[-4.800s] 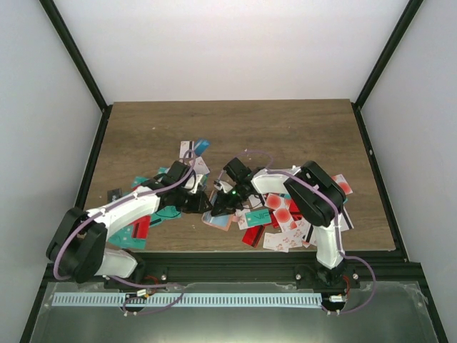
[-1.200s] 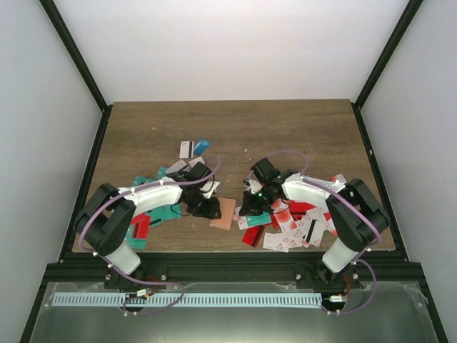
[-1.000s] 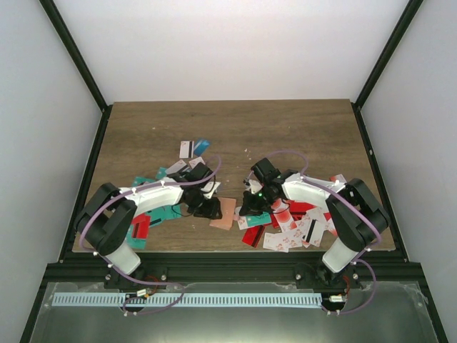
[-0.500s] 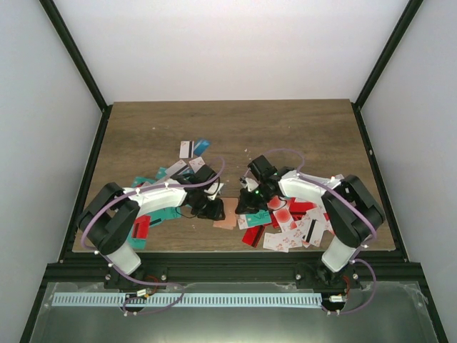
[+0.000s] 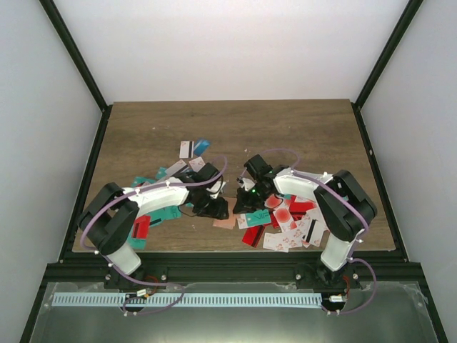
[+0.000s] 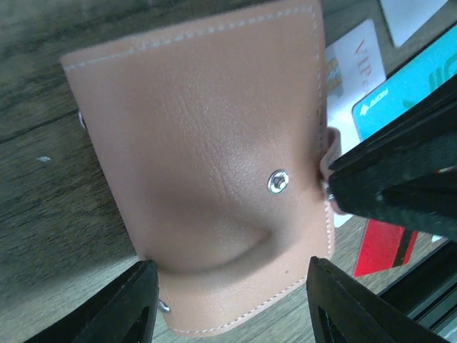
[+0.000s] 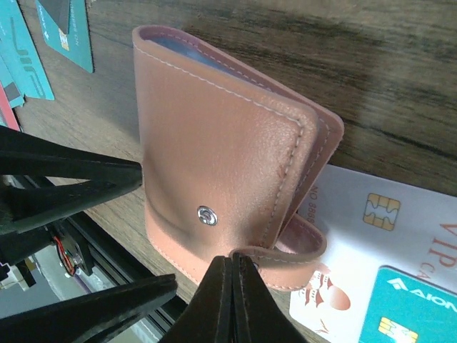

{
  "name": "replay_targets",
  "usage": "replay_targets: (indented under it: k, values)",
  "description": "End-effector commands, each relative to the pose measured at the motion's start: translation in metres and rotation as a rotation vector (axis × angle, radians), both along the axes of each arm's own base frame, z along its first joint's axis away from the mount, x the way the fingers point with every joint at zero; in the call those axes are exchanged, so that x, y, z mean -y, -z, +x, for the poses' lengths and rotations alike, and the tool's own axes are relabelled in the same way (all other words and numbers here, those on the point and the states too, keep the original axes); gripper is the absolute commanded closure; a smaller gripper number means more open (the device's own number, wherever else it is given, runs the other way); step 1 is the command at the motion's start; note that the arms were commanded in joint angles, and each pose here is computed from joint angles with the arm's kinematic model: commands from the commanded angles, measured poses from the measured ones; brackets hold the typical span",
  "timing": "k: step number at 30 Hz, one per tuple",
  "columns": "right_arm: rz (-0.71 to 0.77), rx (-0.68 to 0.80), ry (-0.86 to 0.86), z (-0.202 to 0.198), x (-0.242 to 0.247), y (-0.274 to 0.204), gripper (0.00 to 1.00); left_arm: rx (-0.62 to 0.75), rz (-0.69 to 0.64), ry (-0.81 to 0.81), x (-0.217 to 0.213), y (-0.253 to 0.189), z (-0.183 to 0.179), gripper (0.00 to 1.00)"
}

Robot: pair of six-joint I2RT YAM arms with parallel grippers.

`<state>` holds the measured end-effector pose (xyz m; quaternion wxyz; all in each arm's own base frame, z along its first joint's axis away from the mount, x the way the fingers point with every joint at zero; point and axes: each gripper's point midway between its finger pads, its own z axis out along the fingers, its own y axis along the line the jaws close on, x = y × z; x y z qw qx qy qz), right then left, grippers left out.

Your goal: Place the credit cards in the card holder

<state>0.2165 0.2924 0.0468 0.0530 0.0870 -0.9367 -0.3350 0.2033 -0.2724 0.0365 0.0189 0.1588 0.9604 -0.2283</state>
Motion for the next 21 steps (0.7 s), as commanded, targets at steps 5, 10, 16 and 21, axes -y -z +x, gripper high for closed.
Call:
replay_targets:
  k: [5, 10, 16, 21]
  values:
    - [-0.005, 0.002, -0.012, 0.004, -0.007, 0.001, 0.99, 0.051, 0.065, -0.011, -0.007, -0.011, 0.015, 0.4]
    - [-0.006, 0.004, -0.015, 0.005, -0.008, 0.001, 0.99, 0.045, 0.091, -0.016, -0.015, -0.001, 0.022, 0.41]
    - [0.001, 0.004, -0.015, 0.007, -0.01, -0.004, 0.99, 0.022, 0.089, 0.01, -0.009, 0.012, 0.024, 0.44]
    - [0.008, 0.007, -0.017, 0.01, -0.013, -0.009, 0.99, -0.008, 0.082, 0.022, -0.007, 0.021, 0.02, 0.49]
